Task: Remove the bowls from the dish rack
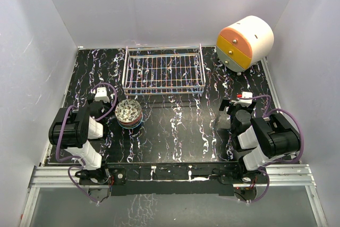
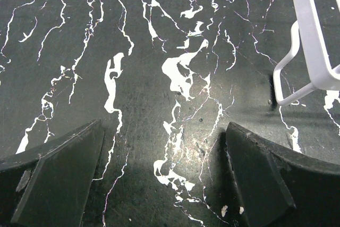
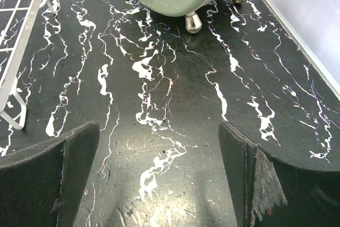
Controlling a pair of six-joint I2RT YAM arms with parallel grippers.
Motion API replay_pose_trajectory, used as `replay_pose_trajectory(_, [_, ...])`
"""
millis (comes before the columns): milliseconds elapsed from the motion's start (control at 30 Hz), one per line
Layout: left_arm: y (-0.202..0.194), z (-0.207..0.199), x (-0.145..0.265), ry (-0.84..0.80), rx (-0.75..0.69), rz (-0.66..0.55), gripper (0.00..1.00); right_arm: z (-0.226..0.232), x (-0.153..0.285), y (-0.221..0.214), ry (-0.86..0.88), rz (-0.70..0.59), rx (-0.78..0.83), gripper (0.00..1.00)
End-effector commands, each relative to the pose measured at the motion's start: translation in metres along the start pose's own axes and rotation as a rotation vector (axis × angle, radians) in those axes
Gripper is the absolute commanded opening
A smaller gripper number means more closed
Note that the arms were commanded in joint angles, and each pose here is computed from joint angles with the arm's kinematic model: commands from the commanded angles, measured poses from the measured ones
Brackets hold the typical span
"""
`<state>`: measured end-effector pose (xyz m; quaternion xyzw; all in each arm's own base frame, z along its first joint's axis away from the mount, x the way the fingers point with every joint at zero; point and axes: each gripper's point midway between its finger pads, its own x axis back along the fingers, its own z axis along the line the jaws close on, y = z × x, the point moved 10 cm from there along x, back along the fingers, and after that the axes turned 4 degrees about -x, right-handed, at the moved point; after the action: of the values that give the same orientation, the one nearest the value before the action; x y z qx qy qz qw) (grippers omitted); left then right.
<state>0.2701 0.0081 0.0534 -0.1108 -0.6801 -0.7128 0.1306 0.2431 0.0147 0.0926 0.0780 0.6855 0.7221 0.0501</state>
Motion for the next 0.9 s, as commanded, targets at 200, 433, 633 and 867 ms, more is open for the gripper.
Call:
replay_pose_trajectory(200, [0.0110, -0.0004, -0.0047, -0.021, -0.007, -0.058, 0.97, 0.0021, -0.0093, 0.0151, 0.000, -0.075, -0.024, 0.98])
replay_pose_trajectory(433, [0.0111, -0.0004, -0.0048, -0.021, -0.007, -0.059, 0.97, 0.0022, -0.0092, 0.0149, 0.000, -0.075, -0.022, 0.98])
replay_pose_trajectory(633, [0.0113, -0.0004, -0.0048, -0.021, -0.007, -0.060, 0.97, 0.0025, -0.0095, 0.0154, 0.002, -0.076, -0.023, 0.99])
replay_pose_trajectory(867, [0.0113, -0.0004, -0.0047, -0.021, -0.006, -0.059, 0.97, 0.0031, -0.0191, 0.0144, 0.003, -0.041, -0.024, 0.98])
